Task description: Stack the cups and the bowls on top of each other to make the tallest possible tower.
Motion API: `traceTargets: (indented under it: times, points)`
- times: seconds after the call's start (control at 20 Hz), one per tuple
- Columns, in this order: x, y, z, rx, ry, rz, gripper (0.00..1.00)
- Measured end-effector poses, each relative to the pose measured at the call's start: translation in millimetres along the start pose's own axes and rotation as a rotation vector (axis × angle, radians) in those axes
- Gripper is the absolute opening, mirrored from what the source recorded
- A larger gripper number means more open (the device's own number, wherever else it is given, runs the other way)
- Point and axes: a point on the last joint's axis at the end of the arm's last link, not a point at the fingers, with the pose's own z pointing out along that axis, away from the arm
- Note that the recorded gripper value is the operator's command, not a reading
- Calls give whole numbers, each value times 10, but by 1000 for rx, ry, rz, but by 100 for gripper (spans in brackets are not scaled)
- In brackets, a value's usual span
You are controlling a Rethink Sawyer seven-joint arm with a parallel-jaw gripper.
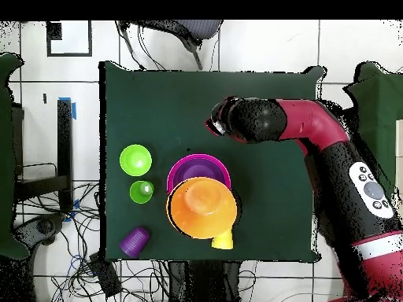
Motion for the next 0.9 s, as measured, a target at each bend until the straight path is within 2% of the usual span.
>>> traceTargets:
  times: [0.9]
  points:
    - [203,-76,-10,17,43,26,100]
